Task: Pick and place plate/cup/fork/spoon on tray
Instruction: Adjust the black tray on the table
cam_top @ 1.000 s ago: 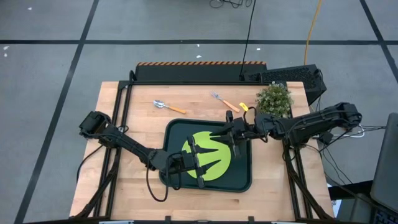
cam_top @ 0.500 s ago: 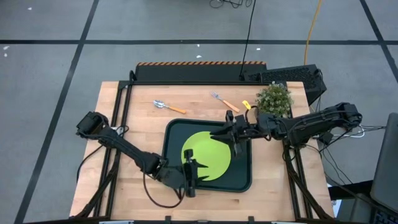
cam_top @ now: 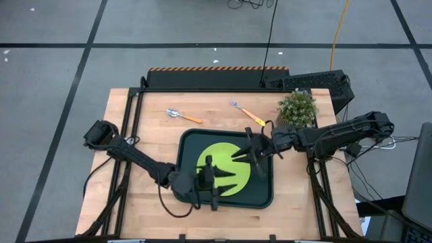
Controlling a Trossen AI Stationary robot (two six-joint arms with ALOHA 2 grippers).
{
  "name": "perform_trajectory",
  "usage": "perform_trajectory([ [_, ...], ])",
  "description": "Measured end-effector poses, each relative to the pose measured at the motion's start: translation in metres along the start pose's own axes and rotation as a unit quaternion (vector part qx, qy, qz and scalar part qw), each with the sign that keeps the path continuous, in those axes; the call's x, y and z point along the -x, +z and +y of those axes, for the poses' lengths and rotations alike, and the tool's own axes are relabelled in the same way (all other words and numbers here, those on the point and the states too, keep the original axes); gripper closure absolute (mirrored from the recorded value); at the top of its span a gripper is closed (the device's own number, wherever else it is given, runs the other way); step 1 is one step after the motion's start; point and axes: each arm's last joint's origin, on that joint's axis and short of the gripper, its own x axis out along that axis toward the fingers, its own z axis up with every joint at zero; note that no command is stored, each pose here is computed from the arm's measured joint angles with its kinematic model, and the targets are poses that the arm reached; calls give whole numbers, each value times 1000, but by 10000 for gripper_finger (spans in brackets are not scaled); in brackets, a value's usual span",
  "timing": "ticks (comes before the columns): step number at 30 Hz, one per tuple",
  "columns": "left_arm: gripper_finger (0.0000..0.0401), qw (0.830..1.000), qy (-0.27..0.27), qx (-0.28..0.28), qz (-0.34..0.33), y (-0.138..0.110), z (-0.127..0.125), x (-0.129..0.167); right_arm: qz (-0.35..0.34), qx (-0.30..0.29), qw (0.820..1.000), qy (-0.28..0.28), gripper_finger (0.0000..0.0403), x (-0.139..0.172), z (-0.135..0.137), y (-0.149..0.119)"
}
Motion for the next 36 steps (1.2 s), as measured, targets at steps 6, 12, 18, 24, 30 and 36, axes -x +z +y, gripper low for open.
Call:
perform_trajectory([
  [6, 226, 998, 21, 28, -59, 33, 19, 1, 19, -42, 999, 2, 344, 0, 0, -4],
  [12, 226, 997, 29, 26, -62, 47, 28, 6, 8, -24, 1000, 3, 344, -1, 0, -2],
  [18, 226, 994, 94, -64, 8, 65, 52, 23, 15, -24, 1000, 5, 344, -2, 1, -4],
  [24, 226, 973, 180, -72, 128, 79, 103, 55, -4, 3, 1000, -7, 344, -2, -2, 0],
  [30, 226, 929, 268, -51, 250, 63, 141, 71, 91, -35, 993, -62, 344, 4, -24, -14],
  [36, 226, 914, 279, -78, 283, 49, 149, 71, 169, -19, 981, -97, 343, 11, -24, 2],
])
